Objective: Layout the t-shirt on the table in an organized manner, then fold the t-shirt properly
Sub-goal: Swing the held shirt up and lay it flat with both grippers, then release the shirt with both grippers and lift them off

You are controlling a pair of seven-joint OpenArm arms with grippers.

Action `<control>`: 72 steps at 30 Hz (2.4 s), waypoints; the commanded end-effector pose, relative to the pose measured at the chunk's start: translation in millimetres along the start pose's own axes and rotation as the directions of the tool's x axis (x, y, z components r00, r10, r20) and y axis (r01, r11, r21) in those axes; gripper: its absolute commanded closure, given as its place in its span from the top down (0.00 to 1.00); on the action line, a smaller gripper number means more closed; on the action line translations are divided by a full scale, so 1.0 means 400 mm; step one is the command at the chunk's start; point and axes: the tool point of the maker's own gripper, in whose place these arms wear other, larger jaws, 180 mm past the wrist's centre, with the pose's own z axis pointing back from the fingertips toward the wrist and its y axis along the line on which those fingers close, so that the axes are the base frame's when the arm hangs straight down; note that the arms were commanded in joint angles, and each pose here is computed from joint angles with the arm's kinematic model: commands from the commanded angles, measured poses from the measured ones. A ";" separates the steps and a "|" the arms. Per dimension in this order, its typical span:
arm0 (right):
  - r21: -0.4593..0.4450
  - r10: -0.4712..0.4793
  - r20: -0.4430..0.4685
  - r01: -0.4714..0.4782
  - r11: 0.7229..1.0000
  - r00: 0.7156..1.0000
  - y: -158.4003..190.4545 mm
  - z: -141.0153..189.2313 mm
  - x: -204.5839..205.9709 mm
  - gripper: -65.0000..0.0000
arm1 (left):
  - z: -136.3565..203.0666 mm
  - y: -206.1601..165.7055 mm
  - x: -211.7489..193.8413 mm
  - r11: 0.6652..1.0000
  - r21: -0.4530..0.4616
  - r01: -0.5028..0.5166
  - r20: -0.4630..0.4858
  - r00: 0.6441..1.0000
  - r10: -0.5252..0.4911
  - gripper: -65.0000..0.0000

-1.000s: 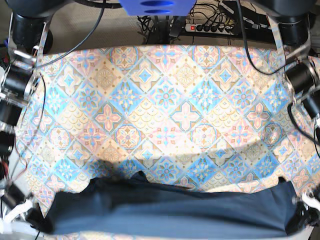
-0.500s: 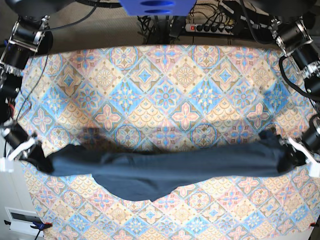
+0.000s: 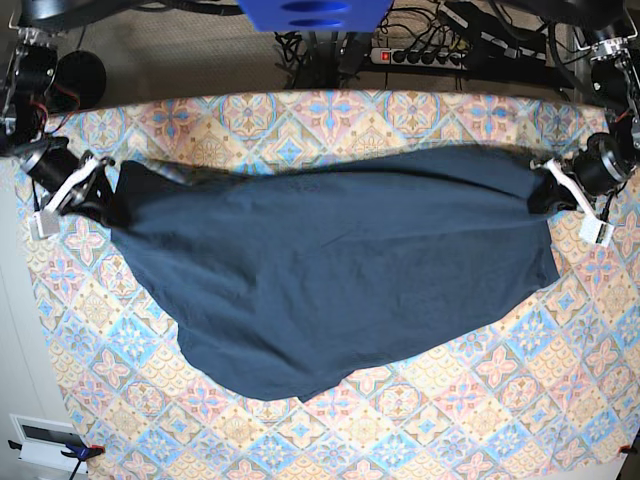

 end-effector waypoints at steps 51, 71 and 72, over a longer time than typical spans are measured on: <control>-0.171 -0.095 -0.371 0.033 0.985 0.924 -0.026 0.059 -0.306 0.19 | 0.122 0.171 -0.148 0.938 0.268 0.220 -0.338 0.933 -0.123 0.37; -0.025 -0.007 -0.231 0.002 1.000 0.973 0.048 -0.106 -0.176 0.19 | 0.106 0.448 0.050 0.853 0.333 -0.402 0.217 0.913 0.345 0.38; -0.019 -0.003 -0.229 -0.002 1.000 0.973 0.052 -0.110 -0.173 0.19 | 0.082 0.451 0.059 0.847 0.298 -0.441 0.237 0.893 0.382 0.38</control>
